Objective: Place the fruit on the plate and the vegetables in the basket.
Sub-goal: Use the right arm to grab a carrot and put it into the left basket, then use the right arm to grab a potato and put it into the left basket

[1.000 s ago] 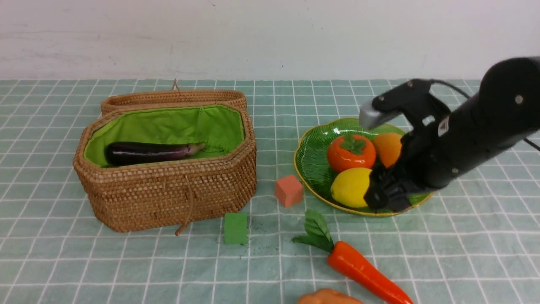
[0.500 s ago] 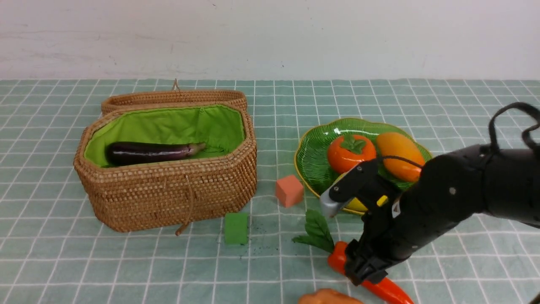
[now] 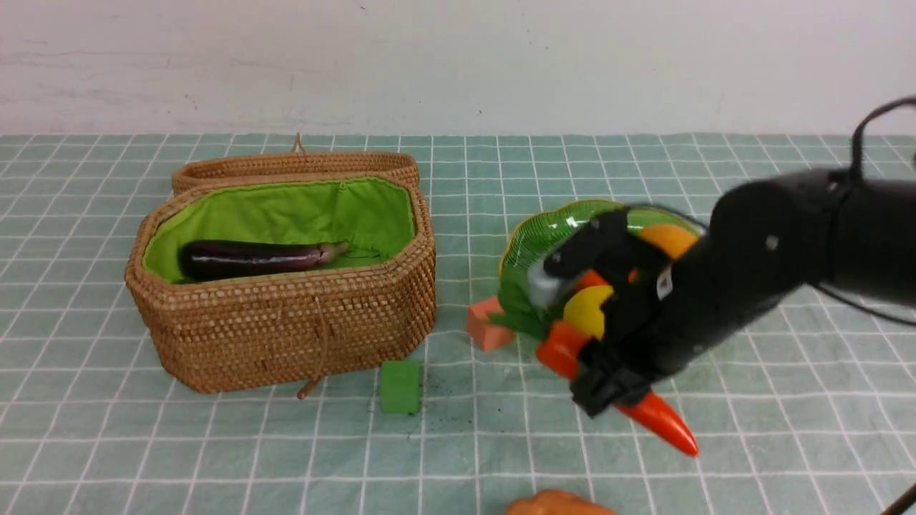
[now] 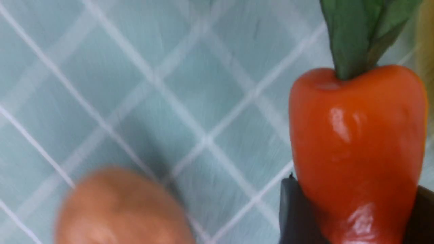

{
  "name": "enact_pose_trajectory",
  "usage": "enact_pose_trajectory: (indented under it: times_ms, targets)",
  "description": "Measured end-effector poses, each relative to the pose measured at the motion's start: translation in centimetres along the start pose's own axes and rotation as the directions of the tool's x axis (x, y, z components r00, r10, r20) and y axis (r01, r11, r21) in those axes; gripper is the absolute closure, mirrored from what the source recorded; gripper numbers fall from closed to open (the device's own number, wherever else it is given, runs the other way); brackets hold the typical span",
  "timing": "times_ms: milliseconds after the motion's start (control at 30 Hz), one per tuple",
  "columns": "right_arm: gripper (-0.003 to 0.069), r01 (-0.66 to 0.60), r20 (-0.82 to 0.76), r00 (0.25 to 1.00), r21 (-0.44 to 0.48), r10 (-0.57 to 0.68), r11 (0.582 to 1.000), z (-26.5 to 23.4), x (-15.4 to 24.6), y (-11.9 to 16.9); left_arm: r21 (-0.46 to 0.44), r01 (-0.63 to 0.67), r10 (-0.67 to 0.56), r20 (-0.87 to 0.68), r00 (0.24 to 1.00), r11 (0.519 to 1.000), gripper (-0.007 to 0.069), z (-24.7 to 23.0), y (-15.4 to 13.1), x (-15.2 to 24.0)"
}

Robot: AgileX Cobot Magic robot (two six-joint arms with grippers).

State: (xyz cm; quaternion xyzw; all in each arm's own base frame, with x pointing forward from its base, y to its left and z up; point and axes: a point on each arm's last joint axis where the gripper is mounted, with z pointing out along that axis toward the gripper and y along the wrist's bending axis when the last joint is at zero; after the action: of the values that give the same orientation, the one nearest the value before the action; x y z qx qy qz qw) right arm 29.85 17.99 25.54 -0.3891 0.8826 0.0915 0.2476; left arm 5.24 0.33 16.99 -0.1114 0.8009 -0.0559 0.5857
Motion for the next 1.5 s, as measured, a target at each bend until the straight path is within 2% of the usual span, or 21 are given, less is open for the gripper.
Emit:
enact_pose_trajectory:
  times_ms: [67, 133, 167, 300, 333, 467, 533, 600, 700, 767, 833, 867, 900, 1000, 1100, 1167, 1233, 1267, 1333, 1433, 1500]
  targets:
    - [0.0330, 0.010, 0.138, 0.990, -0.014, -0.008, 1.000, -2.8, -3.1, 0.0, 0.000, 0.000, 0.000, 0.000, 1.000, 1.000, 0.0448, 0.0, 0.0, 0.0]
    - [0.0330, 0.040, 0.204, 0.978, -0.024, -0.035, 0.999, -4.0, -4.5, 0.0, 0.000, 0.000, 0.000, 0.000, 1.000, 1.000, 0.0446, 0.0, 0.0, 0.0]
    - [0.0330, 0.110, 0.290, 0.953, -0.043, -0.093, 0.993, -5.1, -6.7, 0.1, 0.000, 0.000, 0.000, 0.000, 1.000, 1.000, 0.0442, 0.0, 0.0, 0.0]
    - [0.0330, 0.157, 0.429, 0.898, -0.101, -0.100, 0.982, -5.7, -10.3, 0.2, 0.000, 0.000, 0.000, 0.000, 1.000, 1.000, 0.0440, 0.0, 0.0, 0.0]
    - [0.0330, 0.161, 0.489, 0.869, -0.140, -0.073, 0.977, -5.7, -11.9, 0.2, 0.000, 0.000, 0.000, 0.000, 1.000, 1.000, 0.0439, 0.0, 0.0, 0.0]
    - [0.0330, 0.202, 0.596, 0.803, -0.223, -0.031, 0.954, -2.5, -15.3, 0.1, 0.000, 0.000, 0.000, 0.000, 1.000, 1.000, 0.0435, 0.0, 0.0, 0.0]
    - [0.0330, 0.222, 0.614, 0.788, -0.225, -0.039, 0.949, -1.2, -15.9, 0.2, 0.000, 0.000, 0.000, 0.000, 1.000, 1.000, 0.0433, 0.0, 0.0, 0.0]
    - [0.0330, 0.258, 0.641, 0.764, -0.203, -0.071, 0.945, 1.4, -16.7, 0.2, 0.000, 0.000, 0.000, 0.000, 1.000, 1.000, 0.0430, 0.0, 0.0, 0.0]
    - [0.0325, 0.245, 0.679, 0.732, -0.176, -0.063, 0.954, 3.8, -17.6, 0.3, 0.000, 0.000, 0.000, 0.000, 1.000, 1.000, 0.0429, 0.0, 0.0, 0.0]
    - [0.0287, 0.224, 0.694, 0.717, -0.143, -0.064, 0.964, 5.2, -17.9, 0.4, 0.000, 0.000, 0.000, 0.000, 1.000, 1.000, 0.0428, 0.0, 0.0, 0.0]
    - [0.0189, 0.223, 0.694, 0.715, -0.106, -0.088, 0.969, 6.5, -17.9, 0.4, 0.000, 0.000, 0.000, 0.000, 1.000, 1.000, 0.0425, 0.0, 0.0, 0.0]
    - [0.0167, 0.225, 0.692, 0.716, -0.104, -0.092, 0.969, 6.7, -17.8, 0.5, 0.000, 0.000, 0.000, 0.000, 1.000, 1.000, 0.0425, 0.0, 0.0, 0.0]
    - [0.0081, 0.236, 0.682, 0.724, -0.102, -0.104, 0.966, 7.5, -17.6, 0.6, 0.000, 0.000, 0.000, 0.000, 1.000, 1.000, 0.0423, 0.0, 0.0, 0.0]
    - [0.0000, 0.268, 0.670, 0.732, -0.111, -0.128, 0.957, 7.8, -17.4, 0.9, 0.000, 0.000, 0.000, 0.000, 1.000, 1.000, 0.0420, 0.0, 0.0, 0.0]
    - [-0.0017, 0.293, 0.661, 0.738, -0.133, -0.135, 0.947, 7.4, -17.3, 1.2, 0.000, 0.000, 0.000, 0.000, 1.000, 1.000, 0.0418, 0.0, 0.0, 0.0]
    - [-0.0009, 0.350, 0.634, 0.755, -0.174, -0.167, 0.920, 5.7, -17.1, 1.9, 0.000, 0.000, 0.000, 0.000, 1.000, 1.000, 0.0416, 0.0, 0.0, 0.0]
    - [0.0004, 0.409, 0.585, 0.778, -0.195, -0.229, 0.892, 3.5, -16.6, 2.4, 0.000, 0.000, 0.000, 0.000, 1.000, 1.000, 0.0414, 0.0, 0.0, 0.0]
    - [0.0014, 0.452, 0.523, 0.802, -0.216, -0.289, 0.865, 1.5, -15.9, 2.8, 0.000, 0.000, 0.000, 0.000, 1.000, 1.000, 0.0414, 0.0, 0.0, 0.0]
    - [0.0027, 0.492, 0.406, 0.830, -0.210, -0.383, 0.845, -1.0, -14.8, 2.8, 0.000, 0.000, 0.000, 0.000, 1.000, 1.000, 0.0412, 0.0, 0.0, 0.0]
    - [0.0038, 0.495, 0.241, 0.861, -0.199, -0.448, 0.846, -3.7, -13.2, 2.4, 0.000, 0.000, 0.000, 0.000, 1.000, 1.000, 0.0410, 0.0, 0.0, 0.0]
    - [0.0044, 0.470, 0.129, 0.881, -0.149, -0.454, 0.870, -5.1, -12.1, 1.8, 0.000, 0.000, 0.000, 0.000, 1.000, 1.000, 0.0408, 0.0, 0.0, 0.0]
